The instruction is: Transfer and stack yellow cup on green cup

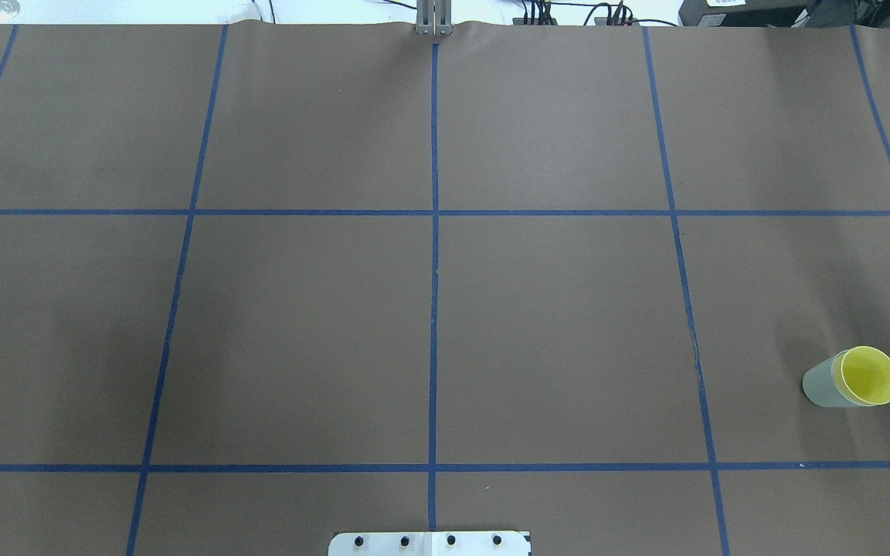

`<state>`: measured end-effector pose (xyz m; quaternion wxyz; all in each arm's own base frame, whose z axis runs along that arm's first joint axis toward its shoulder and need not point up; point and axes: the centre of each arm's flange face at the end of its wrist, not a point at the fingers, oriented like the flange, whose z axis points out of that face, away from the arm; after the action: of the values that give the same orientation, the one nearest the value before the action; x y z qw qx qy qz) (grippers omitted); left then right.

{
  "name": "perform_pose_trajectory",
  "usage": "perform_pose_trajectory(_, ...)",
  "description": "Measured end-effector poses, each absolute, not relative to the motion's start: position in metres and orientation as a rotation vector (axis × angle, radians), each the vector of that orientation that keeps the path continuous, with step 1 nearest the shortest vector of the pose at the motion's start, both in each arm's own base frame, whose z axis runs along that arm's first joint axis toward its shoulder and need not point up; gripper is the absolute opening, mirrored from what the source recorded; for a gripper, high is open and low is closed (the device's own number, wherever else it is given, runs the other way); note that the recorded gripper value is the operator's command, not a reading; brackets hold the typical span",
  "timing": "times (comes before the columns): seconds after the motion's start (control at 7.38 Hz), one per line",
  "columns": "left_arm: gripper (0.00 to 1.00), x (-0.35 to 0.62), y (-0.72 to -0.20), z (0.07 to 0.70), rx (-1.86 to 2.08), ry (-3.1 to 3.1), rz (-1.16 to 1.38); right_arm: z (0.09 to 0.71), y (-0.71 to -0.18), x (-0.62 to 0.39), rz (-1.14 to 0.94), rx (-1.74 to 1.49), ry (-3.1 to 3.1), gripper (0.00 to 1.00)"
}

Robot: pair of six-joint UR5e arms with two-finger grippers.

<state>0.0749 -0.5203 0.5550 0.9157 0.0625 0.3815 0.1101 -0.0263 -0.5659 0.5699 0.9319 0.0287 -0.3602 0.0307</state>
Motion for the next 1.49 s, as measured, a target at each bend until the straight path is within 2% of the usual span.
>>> perform_pose_trajectory(1.49,1.0,0.0752,-0.519,0.565,0.113,0.784,0.223,0.5756,-0.5661,-0.0269,0.077,0.043,-0.737,1.0)
